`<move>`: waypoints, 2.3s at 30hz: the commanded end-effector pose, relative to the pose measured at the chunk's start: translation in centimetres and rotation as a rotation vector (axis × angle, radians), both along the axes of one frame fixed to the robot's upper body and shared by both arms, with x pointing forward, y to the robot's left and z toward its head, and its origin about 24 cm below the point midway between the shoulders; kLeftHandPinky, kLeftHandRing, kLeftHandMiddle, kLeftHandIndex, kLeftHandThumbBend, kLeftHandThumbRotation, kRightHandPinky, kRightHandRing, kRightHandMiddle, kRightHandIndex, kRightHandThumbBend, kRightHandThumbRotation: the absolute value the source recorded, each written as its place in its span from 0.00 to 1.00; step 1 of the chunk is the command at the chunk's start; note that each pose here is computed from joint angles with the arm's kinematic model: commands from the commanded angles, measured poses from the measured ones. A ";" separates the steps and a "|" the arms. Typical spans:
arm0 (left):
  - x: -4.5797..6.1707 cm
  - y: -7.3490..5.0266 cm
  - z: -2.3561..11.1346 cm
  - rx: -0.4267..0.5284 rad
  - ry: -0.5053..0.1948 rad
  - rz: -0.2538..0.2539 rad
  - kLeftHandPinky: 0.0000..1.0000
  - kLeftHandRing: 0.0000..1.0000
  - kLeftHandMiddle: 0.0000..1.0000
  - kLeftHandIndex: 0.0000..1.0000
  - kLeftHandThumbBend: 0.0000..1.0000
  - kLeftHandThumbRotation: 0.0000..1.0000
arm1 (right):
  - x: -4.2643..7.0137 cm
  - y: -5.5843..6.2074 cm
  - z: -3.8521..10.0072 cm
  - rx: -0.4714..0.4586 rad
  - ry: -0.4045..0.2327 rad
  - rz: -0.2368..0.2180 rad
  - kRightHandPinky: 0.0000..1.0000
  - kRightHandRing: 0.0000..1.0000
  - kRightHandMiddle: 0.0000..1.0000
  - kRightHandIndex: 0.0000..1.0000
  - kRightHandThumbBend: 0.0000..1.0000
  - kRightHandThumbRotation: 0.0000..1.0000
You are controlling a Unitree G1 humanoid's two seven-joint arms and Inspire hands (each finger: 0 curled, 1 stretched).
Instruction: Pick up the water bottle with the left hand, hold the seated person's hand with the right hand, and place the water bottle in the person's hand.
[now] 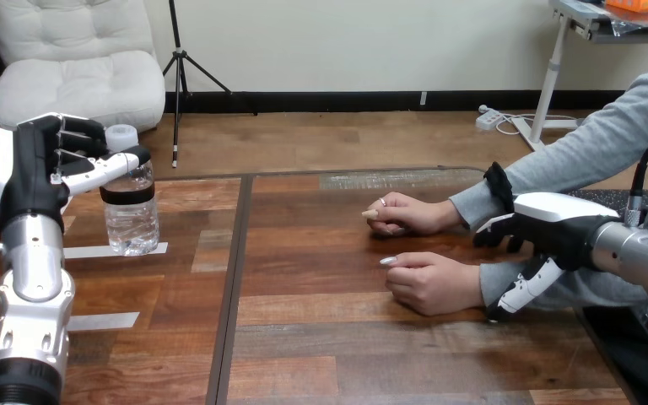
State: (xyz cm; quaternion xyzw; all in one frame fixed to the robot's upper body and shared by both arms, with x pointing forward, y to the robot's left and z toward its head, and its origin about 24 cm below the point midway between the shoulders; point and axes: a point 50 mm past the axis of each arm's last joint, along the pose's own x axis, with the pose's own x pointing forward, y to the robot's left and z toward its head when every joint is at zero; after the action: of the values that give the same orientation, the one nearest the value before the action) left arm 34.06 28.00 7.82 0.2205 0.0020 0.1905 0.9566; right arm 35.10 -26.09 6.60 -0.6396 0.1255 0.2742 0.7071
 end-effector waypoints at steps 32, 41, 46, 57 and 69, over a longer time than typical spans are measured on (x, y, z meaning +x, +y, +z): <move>0.8 -0.4 3.5 0.023 -0.132 -0.026 0.31 0.38 0.45 0.46 0.76 0.00 | 2.0 0.8 2.4 -0.095 -0.044 -0.002 0.62 0.77 0.83 0.83 1.00 0.43; 0.7 -0.4 3.5 0.019 -0.133 -0.028 0.31 0.38 0.45 0.46 0.76 0.00 | 1.8 1.2 1.6 -0.128 -0.039 0.025 0.63 0.78 0.82 0.82 1.00 0.46; 0.7 -0.4 3.6 0.023 -0.133 -0.029 0.31 0.38 0.45 0.46 0.76 0.00 | 1.7 1.5 1.1 -0.147 -0.042 0.038 0.64 0.79 0.82 0.82 1.00 0.47; 0.7 -0.5 3.5 0.018 -0.139 -0.033 0.31 0.38 0.45 0.46 0.76 0.00 | 1.3 2.4 0.1 -0.144 -0.078 0.098 0.64 0.77 0.80 0.80 1.00 0.52; 0.7 -0.5 3.4 0.003 -0.138 -0.034 0.30 0.37 0.45 0.46 0.76 0.00 | 1.2 3.3 -0.6 -0.144 -0.108 0.125 0.64 0.76 0.78 0.78 1.00 0.54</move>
State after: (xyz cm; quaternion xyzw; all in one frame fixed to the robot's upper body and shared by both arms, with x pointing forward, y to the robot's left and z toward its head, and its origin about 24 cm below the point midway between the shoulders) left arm 33.99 27.86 8.15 0.2190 -0.0049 0.1859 0.9578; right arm 35.11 -24.68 4.66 -0.7030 0.1159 0.2844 0.6415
